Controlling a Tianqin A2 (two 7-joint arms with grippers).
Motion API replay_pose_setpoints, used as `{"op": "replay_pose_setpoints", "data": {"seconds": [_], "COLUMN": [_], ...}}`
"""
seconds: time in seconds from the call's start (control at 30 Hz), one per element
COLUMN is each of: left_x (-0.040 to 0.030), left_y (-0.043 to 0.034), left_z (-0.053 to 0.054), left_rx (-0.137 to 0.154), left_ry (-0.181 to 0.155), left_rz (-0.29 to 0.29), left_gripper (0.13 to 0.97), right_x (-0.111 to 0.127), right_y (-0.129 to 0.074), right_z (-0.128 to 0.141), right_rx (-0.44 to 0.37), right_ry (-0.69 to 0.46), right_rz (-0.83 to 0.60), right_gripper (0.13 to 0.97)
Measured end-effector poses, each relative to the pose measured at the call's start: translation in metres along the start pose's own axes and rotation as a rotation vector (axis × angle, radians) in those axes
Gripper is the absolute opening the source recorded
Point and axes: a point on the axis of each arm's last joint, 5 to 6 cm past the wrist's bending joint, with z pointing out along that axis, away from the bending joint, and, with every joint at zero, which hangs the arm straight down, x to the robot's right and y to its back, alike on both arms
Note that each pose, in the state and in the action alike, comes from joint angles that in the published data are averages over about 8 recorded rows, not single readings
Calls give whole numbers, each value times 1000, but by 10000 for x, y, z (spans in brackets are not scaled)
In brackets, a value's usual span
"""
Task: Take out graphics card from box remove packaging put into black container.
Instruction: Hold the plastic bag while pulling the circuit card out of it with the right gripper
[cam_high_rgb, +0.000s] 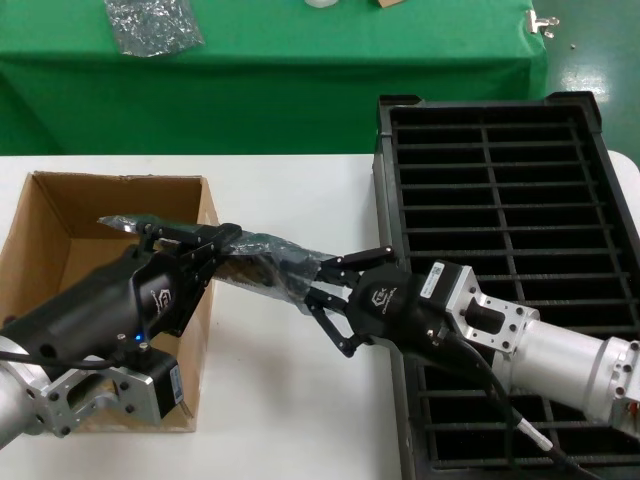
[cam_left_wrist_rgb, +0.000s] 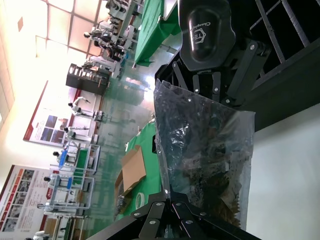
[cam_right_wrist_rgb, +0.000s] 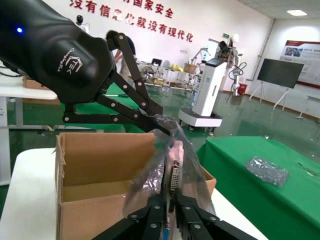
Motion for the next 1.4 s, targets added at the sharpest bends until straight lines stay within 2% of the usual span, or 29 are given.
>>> {"op": "replay_pose_setpoints", "data": {"seconds": [0.33,0.63,0.77,1.13,1.4], "left_x": [0,0,0,0,0], "left_y": [0,0,0,0,0], "left_z": [0,0,0,0,0], "left_rx": [0,0,0,0,0], "left_ry": [0,0,0,0,0], "left_rz": [0,0,0,0,0], "left_gripper": [139,139,139,139,139], "right_x": [13,29,31,28,19], "right_y": [4,35,50,57,10], "right_z": [19,83,119,205,139], "right_rx": [6,9,11,22,27], "right_ry": [-6,-1,-3,-7,-7], "right_rz": [5,22,31,42,43], "right_gripper": [250,293,293,213,187]}}
